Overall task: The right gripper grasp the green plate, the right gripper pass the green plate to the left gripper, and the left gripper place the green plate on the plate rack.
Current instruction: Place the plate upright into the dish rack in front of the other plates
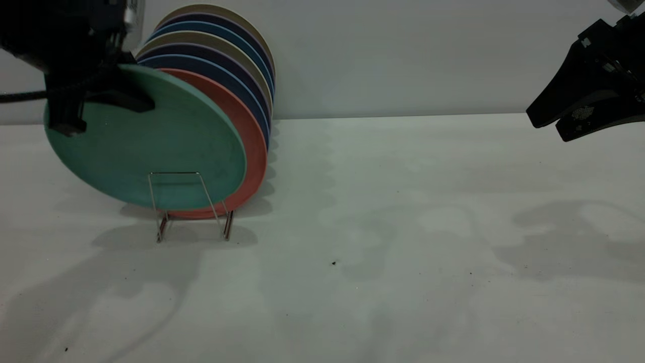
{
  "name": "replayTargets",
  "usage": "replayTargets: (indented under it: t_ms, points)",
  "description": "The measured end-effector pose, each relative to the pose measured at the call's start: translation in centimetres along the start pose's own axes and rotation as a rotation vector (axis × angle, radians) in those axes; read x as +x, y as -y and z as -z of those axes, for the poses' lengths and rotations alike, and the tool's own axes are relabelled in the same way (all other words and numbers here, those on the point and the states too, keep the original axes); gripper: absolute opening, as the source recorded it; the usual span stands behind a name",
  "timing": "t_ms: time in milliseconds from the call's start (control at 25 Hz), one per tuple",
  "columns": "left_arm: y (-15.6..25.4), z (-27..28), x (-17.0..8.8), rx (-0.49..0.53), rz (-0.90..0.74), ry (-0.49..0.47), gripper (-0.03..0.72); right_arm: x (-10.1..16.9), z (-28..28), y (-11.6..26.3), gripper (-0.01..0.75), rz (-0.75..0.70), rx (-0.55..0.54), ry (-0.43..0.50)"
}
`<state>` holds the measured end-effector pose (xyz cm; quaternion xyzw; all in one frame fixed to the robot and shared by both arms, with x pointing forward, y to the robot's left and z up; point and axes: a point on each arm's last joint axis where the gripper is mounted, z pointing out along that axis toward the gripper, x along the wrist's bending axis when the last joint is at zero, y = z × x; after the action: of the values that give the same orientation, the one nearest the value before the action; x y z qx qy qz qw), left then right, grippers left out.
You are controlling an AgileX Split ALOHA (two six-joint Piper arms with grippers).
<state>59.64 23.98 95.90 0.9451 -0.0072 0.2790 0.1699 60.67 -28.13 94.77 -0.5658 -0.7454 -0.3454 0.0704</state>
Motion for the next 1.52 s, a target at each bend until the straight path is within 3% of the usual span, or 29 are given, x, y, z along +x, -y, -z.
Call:
replayTargets:
  t_ms: [280,640,1160,1520]
  points:
    - [0.3,-0.5,0.0,0.018,0.005,-0.013,0.141,0.0,0.0,0.0,0.546,-0.002,0.001,0.001]
    - [0.3,-0.5,0.1,0.017,0.009,-0.016,0.239,0.0,0.0,0.0,0.546,-0.004,0.001,0.001]
    - [-0.8,2.0,0.8,-0.024,0.013,-0.060,0.247,-0.1,0.0,0.0,0.546,-0.005,-0.005,0.012]
    - [-1.7,4.0,0.5,-0.052,0.162,0.001,0.361,-0.2,0.0,-0.1,0.546,-0.008,-0.007,0.020]
